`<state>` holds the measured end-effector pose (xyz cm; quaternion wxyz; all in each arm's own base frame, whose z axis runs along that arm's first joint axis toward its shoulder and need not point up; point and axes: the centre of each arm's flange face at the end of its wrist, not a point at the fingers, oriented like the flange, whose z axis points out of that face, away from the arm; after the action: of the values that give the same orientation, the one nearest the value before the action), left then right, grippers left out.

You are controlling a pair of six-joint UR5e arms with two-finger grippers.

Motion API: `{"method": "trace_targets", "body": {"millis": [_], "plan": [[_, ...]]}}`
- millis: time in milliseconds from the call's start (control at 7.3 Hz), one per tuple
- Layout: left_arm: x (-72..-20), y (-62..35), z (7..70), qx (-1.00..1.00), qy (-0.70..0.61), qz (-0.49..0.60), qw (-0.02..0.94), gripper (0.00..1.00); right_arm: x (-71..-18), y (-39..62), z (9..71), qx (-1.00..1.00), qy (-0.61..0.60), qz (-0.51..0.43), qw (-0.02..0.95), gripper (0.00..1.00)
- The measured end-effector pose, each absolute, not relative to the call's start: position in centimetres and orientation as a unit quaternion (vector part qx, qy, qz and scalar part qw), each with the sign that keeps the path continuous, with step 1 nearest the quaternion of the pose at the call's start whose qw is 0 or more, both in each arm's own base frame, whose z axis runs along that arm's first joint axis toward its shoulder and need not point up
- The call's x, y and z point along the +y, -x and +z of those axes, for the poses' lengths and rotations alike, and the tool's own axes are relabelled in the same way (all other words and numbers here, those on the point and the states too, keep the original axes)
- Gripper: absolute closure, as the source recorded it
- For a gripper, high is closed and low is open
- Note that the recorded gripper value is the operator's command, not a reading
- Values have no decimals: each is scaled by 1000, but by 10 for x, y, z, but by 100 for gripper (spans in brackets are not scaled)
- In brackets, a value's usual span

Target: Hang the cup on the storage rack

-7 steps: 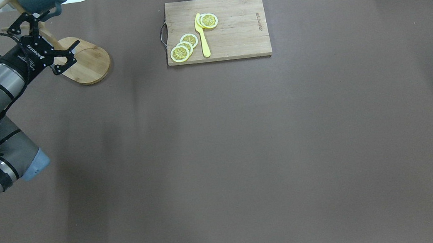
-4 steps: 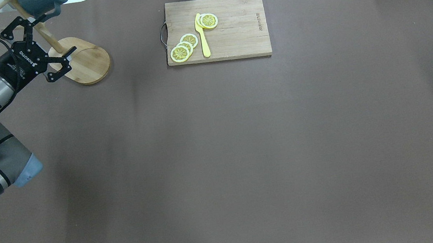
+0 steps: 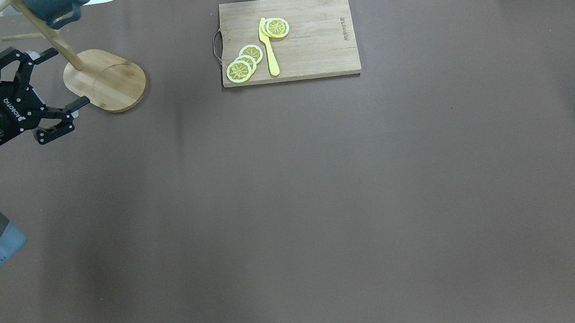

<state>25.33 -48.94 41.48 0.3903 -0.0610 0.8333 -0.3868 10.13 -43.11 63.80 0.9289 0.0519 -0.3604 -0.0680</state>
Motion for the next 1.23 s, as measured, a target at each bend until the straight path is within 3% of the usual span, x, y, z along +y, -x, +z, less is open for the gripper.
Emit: {"method": "trace_targets", "body": {"millis": [411, 1232], "plan": [[-510, -149, 398, 795, -47, -300, 525, 1, -430, -101, 639, -361, -51, -67, 929, 0], [-529, -75, 487, 558, -298, -127, 763, 1, -430, -101, 639, -361, -51, -67, 929, 0]]}}
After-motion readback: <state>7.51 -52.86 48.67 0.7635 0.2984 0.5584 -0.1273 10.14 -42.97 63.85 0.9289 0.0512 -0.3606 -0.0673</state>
